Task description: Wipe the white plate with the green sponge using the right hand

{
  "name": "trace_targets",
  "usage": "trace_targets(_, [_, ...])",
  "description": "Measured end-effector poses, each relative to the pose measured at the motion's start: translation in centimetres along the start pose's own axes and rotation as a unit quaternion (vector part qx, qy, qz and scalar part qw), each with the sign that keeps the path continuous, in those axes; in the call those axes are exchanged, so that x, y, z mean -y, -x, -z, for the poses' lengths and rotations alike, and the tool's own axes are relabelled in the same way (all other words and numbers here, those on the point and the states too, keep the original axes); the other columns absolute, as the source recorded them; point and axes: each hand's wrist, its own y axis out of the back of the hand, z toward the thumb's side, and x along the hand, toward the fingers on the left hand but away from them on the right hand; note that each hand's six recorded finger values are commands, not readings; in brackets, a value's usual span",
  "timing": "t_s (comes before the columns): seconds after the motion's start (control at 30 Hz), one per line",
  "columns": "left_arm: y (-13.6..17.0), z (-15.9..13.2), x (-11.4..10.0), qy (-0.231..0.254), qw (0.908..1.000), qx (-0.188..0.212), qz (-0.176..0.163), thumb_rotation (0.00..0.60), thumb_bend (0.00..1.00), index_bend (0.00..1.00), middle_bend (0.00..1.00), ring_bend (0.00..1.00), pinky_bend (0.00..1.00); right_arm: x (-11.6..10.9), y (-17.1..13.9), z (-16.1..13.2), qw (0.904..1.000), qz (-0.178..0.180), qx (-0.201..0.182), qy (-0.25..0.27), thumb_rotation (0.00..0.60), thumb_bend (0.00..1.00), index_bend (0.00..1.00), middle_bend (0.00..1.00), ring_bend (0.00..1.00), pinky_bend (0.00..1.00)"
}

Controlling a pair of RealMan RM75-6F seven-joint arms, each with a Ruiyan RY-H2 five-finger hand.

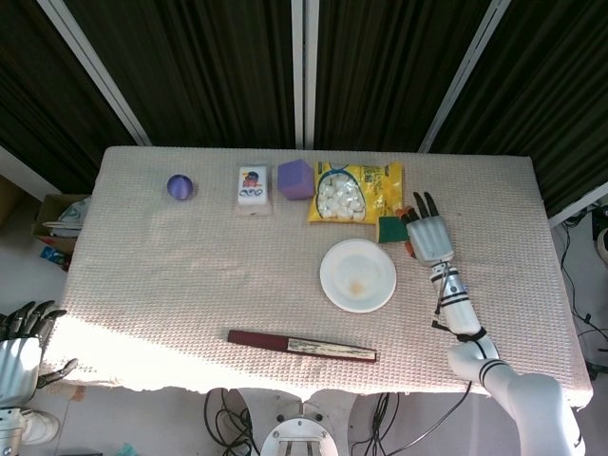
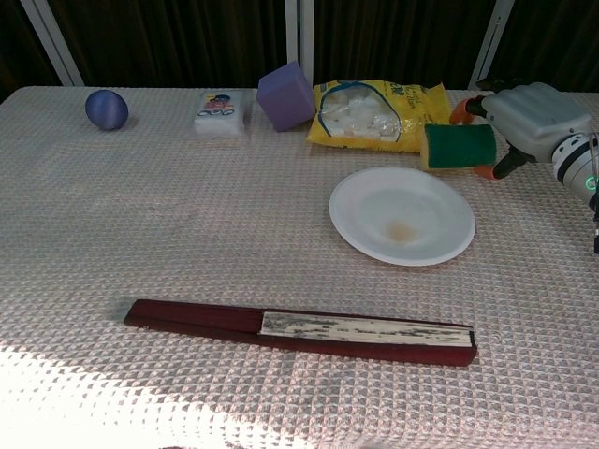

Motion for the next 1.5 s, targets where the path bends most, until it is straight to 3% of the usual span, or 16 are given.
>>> trace_targets(0.27, [0.0, 0.1, 0.2, 0.000, 1.0000, -0.004, 0.004, 0.600, 0.02, 0.25, 0.15, 0.09, 0.13, 0.2, 0.3, -0.2, 0.9999, -0.005, -0.004, -0.010, 0.600, 0.20, 0.35, 0.31, 0.06, 0.07])
trace_targets(0.63, [0.0, 0.0, 0.1, -0.003, 1.0000, -0.003, 0.007, 0.600, 0.02, 0.25, 0.15, 0.09, 0.13, 0.1, 0.7, -0.2, 0.9998, -0.002, -0.012, -0.018, 0.600, 0.37, 0.56, 0.36, 0.15, 0.11])
trace_targets(0.83, [0.2, 0.0, 0.0, -0.002, 1.0000, -0.004, 0.007, 0.600, 0.02, 0.25, 0.15, 0.09, 0.13, -0.8, 0.4, 0.3, 0.9995, 0.014, -0.026, -0.012, 0.600, 0.41, 0.61, 0.39, 0.17, 0.12])
trace_targets(1.0, [0.2, -0.1, 0.0, -0.003, 1.0000, -0.003, 0.008, 0.600, 0.03, 0.25, 0.15, 0.09, 0.13, -2.6, -0.5, 1.6, 0.9975, 0.036, -0.057, -0.021, 0.600, 0.46, 0.68, 0.44, 0.22, 0.15])
trace_targets(1.2, [0.0, -0.7, -0.4, -0.005, 1.0000, 0.007, 0.003, 0.600, 0.03, 0.25, 0.15, 0.09, 0.13, -4.3, -2.5, 2.1, 0.9914, 0.028, -0.120, -0.043, 0.600, 0.52, 0.78, 0.51, 0.27, 0.17])
trace_targets(1.5, [0.1, -1.1, -0.6, -0.004, 0.9999, 0.010, 0.002, 0.600, 0.02, 0.25, 0.15, 0.09, 0.13, -5.0, -5.6, -3.0, 0.9745, -0.012, -0.219, -0.047, 0.600, 0.59, 0.84, 0.55, 0.31, 0.18])
